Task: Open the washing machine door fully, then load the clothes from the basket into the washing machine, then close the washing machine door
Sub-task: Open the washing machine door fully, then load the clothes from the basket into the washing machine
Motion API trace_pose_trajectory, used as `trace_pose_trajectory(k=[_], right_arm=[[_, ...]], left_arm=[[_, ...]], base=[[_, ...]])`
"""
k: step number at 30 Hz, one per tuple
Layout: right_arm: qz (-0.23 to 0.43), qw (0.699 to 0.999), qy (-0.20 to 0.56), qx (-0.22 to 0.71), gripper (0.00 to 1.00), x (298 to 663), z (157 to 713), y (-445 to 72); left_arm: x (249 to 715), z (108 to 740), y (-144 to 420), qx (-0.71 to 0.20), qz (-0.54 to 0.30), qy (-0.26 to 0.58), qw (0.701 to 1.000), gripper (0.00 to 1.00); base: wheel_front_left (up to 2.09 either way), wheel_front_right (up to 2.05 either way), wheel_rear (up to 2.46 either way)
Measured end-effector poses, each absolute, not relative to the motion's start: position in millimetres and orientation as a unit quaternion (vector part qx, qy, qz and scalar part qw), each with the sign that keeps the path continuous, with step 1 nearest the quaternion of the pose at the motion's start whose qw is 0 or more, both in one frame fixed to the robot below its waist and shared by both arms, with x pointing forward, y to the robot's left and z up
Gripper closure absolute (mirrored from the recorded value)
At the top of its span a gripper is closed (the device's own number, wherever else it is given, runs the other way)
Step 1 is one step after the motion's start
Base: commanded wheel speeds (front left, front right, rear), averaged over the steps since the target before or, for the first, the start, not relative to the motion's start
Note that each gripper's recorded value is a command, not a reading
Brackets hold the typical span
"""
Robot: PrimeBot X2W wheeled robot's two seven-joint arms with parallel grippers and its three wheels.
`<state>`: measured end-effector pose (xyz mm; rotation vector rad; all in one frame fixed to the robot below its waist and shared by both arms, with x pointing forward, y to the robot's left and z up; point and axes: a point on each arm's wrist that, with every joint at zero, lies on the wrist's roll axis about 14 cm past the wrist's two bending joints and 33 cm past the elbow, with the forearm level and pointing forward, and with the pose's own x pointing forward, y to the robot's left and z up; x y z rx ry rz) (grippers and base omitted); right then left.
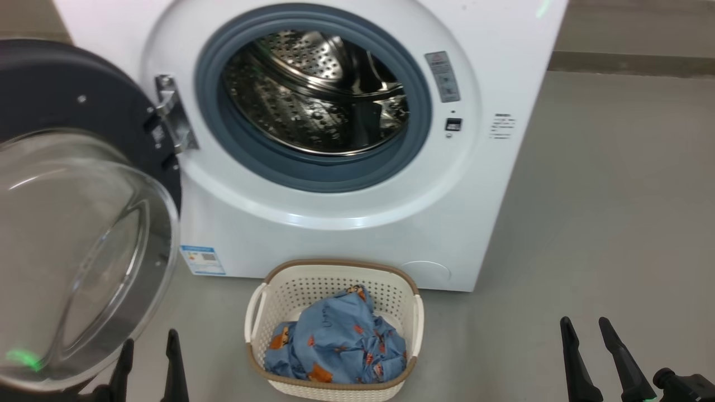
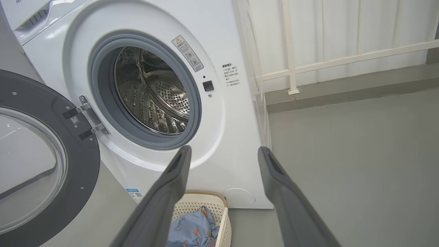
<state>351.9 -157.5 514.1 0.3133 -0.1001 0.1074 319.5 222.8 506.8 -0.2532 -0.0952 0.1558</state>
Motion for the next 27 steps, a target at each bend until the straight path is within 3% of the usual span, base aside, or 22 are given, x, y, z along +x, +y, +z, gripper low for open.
trace_pose_trajectory(k=[11,27], right_arm=[[0.01,0.988,-0.058,0.141,0.0,337.0,514.8,-186.1],[-0.02,0.988,-0.066,0.137,0.0,322.3,516.9,-204.8]], left_arm=[[329.0,481.7,196.2,-0.133,0.024,-0.005,0.991,0.0],[326.9,468.8,185.2,-0.138,0.01,0.015,0.99,0.0]], base=[[0.0,0.0,0.0],[0.0,0.0,0.0]])
